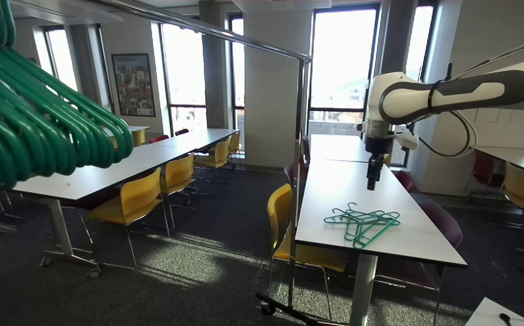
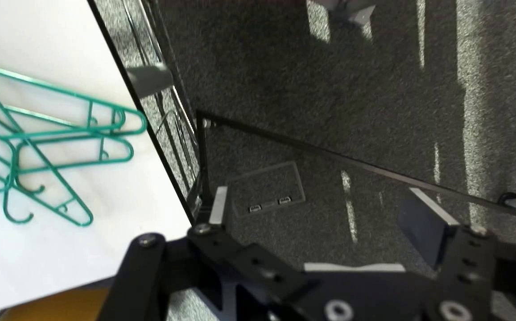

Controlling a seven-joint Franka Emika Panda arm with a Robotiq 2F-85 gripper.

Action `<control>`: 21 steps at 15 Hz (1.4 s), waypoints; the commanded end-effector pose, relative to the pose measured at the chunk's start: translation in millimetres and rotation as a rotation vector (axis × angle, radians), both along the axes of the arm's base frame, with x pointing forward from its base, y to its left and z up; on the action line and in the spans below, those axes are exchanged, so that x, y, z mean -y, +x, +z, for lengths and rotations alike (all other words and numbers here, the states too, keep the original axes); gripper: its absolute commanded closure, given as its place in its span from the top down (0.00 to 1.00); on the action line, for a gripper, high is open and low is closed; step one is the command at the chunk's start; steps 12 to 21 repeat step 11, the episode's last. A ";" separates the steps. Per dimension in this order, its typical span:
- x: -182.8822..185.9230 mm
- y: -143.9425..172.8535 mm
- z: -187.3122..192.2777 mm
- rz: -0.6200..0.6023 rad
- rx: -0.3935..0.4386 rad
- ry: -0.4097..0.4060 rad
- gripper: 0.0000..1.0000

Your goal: Remove one green hanger from the rail and put it on the table.

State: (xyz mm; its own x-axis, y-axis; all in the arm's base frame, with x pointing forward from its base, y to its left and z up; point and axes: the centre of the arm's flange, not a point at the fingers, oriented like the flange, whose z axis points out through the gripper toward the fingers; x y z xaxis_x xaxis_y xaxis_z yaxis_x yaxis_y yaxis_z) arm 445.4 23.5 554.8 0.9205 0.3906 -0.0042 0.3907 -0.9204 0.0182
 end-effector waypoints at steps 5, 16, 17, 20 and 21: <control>4.8 -12.9 -5.2 -0.097 -0.114 -0.068 1.00; 4.9 -12.2 -6.3 -0.098 -0.116 -0.069 1.00; 4.9 -12.2 -6.3 -0.098 -0.116 -0.069 1.00; 4.9 -12.2 -6.3 -0.098 -0.116 -0.069 1.00; 4.9 -12.2 -6.3 -0.098 -0.116 -0.069 1.00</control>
